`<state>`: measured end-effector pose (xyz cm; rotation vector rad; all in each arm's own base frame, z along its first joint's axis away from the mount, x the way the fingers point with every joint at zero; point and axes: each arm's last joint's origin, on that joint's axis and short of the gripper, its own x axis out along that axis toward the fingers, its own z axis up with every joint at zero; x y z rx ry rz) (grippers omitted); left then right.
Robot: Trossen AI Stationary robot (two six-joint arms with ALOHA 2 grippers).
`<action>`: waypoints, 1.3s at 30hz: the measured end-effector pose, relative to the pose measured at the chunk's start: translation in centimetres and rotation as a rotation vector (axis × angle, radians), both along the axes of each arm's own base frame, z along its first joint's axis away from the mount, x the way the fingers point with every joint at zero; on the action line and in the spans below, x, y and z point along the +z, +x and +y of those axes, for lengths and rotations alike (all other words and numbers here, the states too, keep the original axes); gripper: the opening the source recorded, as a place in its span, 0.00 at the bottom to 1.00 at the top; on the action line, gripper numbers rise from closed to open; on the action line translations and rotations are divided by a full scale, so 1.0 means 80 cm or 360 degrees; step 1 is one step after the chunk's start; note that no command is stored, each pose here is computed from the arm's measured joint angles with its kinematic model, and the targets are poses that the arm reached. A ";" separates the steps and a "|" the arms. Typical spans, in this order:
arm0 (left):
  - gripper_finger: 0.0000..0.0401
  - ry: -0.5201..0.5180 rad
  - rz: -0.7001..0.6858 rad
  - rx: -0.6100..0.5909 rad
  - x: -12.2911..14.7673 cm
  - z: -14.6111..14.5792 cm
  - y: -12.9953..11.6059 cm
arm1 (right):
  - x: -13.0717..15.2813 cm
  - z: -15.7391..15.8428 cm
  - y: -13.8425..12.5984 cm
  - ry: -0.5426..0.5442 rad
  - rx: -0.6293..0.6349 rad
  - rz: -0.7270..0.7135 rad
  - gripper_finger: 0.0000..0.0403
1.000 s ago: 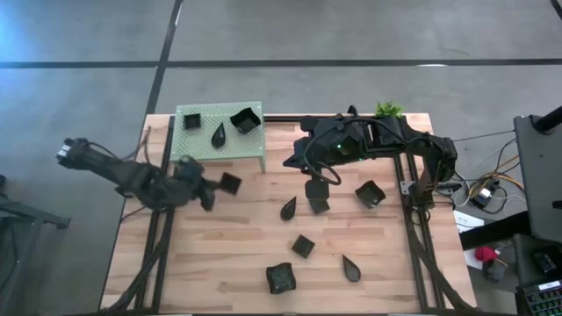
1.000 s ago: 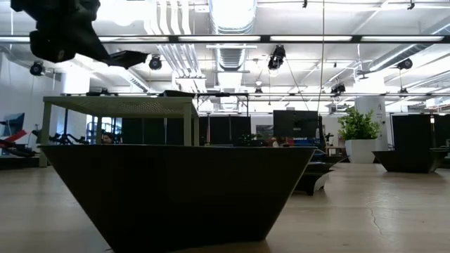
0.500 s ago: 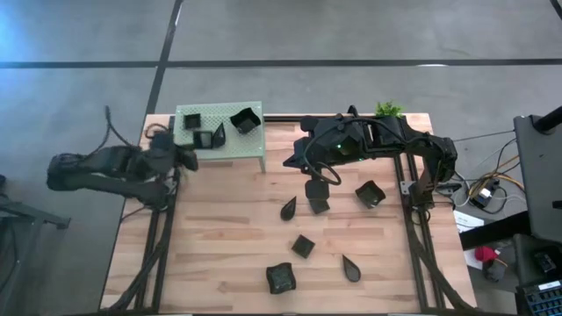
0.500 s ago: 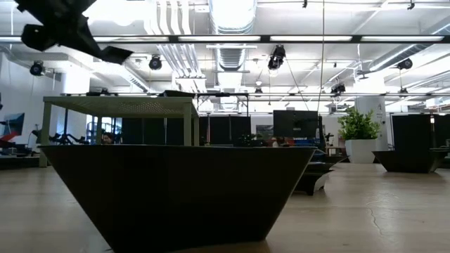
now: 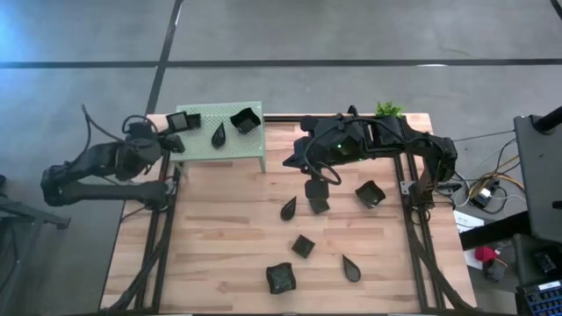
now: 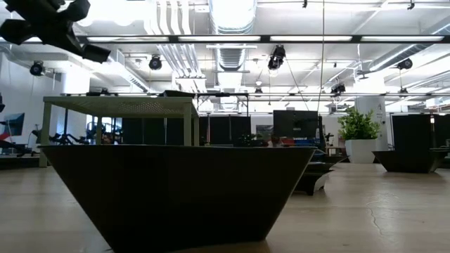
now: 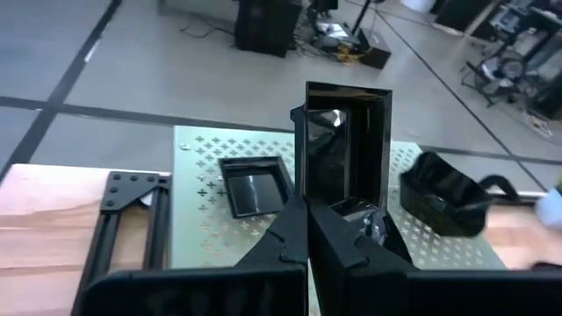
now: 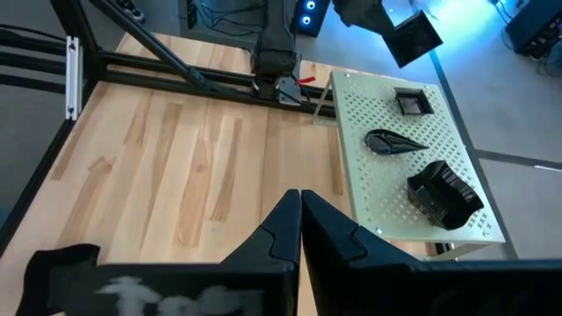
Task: Pick & Place Mini shaped plates
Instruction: Stack the black square plate on top of the black square plate on the shelf
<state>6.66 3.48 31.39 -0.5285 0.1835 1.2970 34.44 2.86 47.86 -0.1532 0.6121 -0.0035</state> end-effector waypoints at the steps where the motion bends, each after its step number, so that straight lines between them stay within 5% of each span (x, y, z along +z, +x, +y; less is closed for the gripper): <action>1: 0.00 -0.0002 0.0006 0.0013 0.000 0.001 0.001 | 0.000 0.000 0.000 0.0000 0.0000 -0.0003 0.02; 17: 0.00 -0.0054 0.0204 0.0189 -0.022 0.020 0.031 | 0.002 0.000 0.001 0.0002 0.0001 -0.0028 0.02; 24: 0.00 -0.0206 0.0212 0.0094 -0.024 0.038 0.049 | 0.002 0.000 0.001 0.0004 0.0000 -0.0032 0.02; 30: 0.00 -0.0409 0.0184 0.0079 -0.019 0.061 0.038 | 0.002 0.000 0.001 0.0007 -0.0003 -0.0032 0.02; 39: 0.00 -0.0450 0.0077 0.0038 -0.002 0.084 0.024 | 0.002 0.000 0.001 0.0013 -0.0006 -0.0032 0.02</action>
